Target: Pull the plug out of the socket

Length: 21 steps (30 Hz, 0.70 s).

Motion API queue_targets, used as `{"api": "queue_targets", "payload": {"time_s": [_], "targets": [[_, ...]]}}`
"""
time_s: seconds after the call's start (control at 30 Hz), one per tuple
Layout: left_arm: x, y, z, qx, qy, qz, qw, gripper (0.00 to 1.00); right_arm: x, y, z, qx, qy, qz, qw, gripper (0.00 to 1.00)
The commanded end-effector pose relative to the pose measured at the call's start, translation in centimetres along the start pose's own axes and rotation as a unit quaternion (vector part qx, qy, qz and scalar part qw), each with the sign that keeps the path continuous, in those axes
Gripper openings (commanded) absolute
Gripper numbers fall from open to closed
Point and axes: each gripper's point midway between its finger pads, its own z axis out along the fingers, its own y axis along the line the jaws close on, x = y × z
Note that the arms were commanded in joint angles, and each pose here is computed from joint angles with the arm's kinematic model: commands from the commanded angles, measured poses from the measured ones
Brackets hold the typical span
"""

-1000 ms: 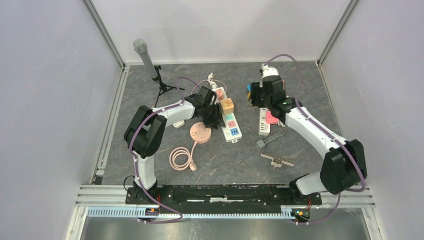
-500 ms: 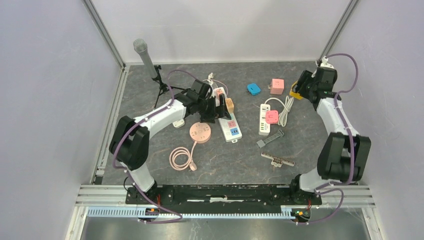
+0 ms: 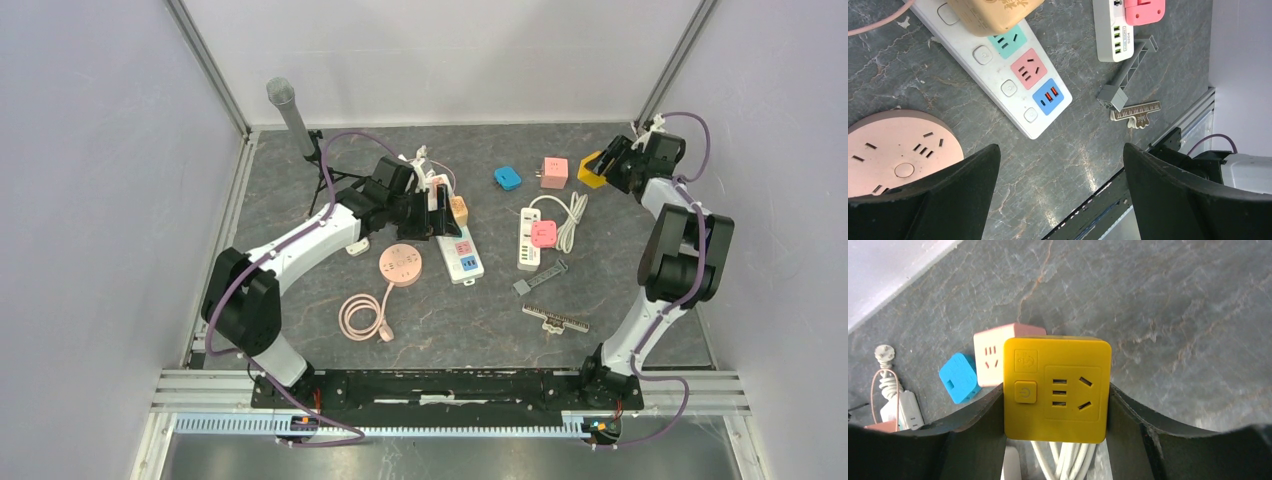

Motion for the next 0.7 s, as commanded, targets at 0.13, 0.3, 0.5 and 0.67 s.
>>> {"api": "queue_targets", "payload": {"time_s": [0.13,0.3,0.5,0.67], "targets": [[-1.0,-0.1,-0.3,-0.009,-0.010,0.040,0.999,0.98,-2.9,1.5,3.8,-0.099,-0.018,-0.002,0.995,0.37],[-1.0,0.2,-0.3,-0.018,-0.010,0.042,0.999,0.98,-1.4,0.6,4.9,-0.093,0.002,-0.001,0.996,0.48],[-1.0,0.3,-0.2,-0.019,-0.010,0.041,0.999,0.98,-1.7,-1.3,4.1,-0.028,0.008,-0.019,0.999,0.80],[-0.8,0.4,-0.3,-0.020,-0.009,0.038,0.999,0.98,-3.2,-2.5,2.7,0.030,-0.001,-0.037,0.999,0.98]]}}
